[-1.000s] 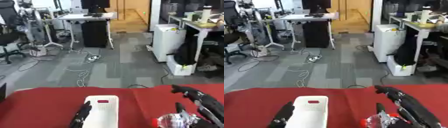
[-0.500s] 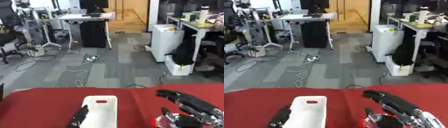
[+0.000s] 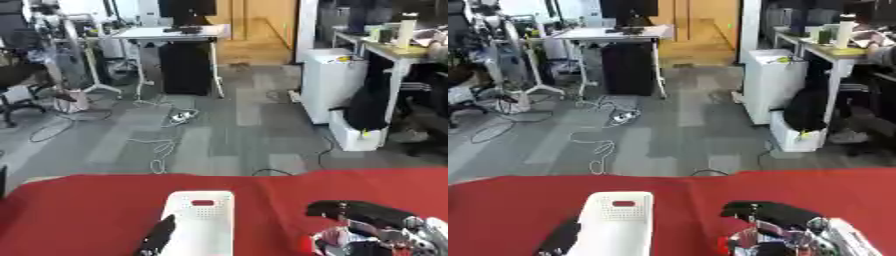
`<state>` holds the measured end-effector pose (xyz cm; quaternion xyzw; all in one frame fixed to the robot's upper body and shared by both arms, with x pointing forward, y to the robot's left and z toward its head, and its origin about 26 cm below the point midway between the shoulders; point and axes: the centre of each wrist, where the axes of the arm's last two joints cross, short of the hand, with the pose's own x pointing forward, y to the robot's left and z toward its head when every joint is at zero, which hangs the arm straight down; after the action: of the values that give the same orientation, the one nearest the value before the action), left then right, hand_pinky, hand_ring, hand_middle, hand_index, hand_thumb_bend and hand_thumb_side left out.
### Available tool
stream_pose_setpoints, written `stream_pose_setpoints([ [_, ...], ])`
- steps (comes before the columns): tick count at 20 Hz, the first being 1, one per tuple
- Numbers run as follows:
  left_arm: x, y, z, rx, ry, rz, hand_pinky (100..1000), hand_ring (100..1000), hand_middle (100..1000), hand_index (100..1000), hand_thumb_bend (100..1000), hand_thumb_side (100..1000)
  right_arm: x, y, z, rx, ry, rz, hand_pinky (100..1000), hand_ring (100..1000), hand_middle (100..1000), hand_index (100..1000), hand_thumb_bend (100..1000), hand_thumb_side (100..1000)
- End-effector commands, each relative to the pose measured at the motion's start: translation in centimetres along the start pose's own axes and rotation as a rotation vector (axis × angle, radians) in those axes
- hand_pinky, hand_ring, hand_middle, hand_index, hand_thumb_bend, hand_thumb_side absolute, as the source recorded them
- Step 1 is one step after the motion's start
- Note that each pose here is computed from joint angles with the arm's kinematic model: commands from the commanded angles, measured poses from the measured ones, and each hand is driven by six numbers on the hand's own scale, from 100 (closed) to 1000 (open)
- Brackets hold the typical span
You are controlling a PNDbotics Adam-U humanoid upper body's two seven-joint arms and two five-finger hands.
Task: Pick up objects on the table and place them in the box.
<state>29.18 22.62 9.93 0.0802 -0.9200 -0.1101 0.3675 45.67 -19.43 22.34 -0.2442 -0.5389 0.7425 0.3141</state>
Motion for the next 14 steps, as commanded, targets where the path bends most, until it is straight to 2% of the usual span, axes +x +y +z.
stream_pose_setpoints([
  [1,0.1,0.6,-0.1,-0.009,-0.009,-0.02,1000,1000,960,984,569,853,-0.9,-1.6,1.0,0.023,0.061,0.076,1000,954,1000,1000,330,610],
  [9,0.0,0.8,0.2,-0.017,-0.001,-0.034,1000,1000,954,982,590,841,-2.3,-2.5,2.3,0.069,0.123,0.141,1000,937,1000,1000,301,631],
  [12,0.0,0.8,0.2,-0.018,0.001,-0.036,1000,1000,950,980,589,843,-2.6,-2.7,2.7,0.072,0.131,0.147,998,878,1000,1000,286,641],
  [14,0.0,0.9,0.2,-0.019,0.002,-0.037,1000,1000,947,979,588,845,-2.7,-2.7,2.7,0.069,0.127,0.149,918,805,1000,1000,273,644],
])
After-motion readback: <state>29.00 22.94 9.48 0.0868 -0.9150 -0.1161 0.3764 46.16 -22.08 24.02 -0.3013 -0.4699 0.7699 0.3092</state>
